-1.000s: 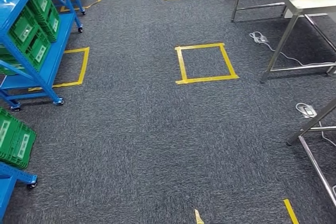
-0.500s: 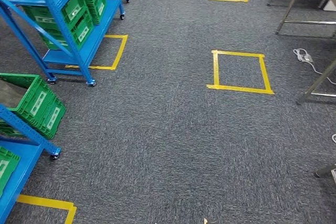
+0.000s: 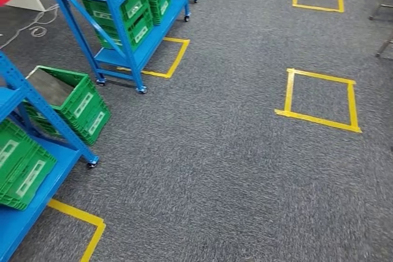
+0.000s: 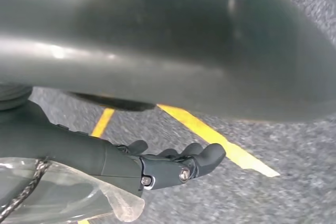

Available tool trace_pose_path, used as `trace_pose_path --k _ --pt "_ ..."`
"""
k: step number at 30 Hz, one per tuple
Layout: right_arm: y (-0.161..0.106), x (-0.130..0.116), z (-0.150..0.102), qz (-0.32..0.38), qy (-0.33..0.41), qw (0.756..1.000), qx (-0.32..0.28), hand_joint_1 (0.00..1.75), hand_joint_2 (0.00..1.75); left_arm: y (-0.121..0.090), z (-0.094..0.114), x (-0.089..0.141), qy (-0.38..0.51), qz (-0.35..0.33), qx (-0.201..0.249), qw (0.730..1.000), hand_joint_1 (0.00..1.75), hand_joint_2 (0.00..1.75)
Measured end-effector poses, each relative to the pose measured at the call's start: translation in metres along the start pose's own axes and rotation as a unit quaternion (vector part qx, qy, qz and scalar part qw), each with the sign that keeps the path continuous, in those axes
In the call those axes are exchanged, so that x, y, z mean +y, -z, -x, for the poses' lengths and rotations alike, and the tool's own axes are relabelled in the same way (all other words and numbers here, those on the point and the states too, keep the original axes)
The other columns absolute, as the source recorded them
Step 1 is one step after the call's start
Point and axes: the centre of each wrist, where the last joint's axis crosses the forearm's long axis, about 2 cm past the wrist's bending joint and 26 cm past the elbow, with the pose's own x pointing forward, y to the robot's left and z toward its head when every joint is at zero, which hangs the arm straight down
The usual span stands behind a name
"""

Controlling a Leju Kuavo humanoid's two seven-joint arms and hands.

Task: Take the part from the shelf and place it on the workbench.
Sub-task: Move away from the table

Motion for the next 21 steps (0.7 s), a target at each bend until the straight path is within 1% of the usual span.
trace_pose_path --k 5,10,15,21 --pt "0.0 0.0 0.0 -0.001 -0.007 1.0 0.005 0.0 0.0 0.0 0.0 0.002 -0.006 -0.004 0.003 1.0 0.0 0.0" --pt "0.0 -0.001 -0.005 0.0 -0.019 1.0 0.011 0.0 0.0 0.0 0.0 0.0 -0.005 0.008 0.012 1.0 0.0 0.0" --pt "0.001 -0.001 -0.01 0.002 -0.024 1.0 0.016 0.0 0.0 0.0 -0.001 -0.002 0.0 0.013 0.011 1.0 0.0 0.0" --pt "0.001 -0.001 -0.006 0.002 -0.026 0.999 0.024 0.0 0.0 -0.001 -0.004 -0.002 0.015 0.009 0.005 1.0 0.0 0.0"
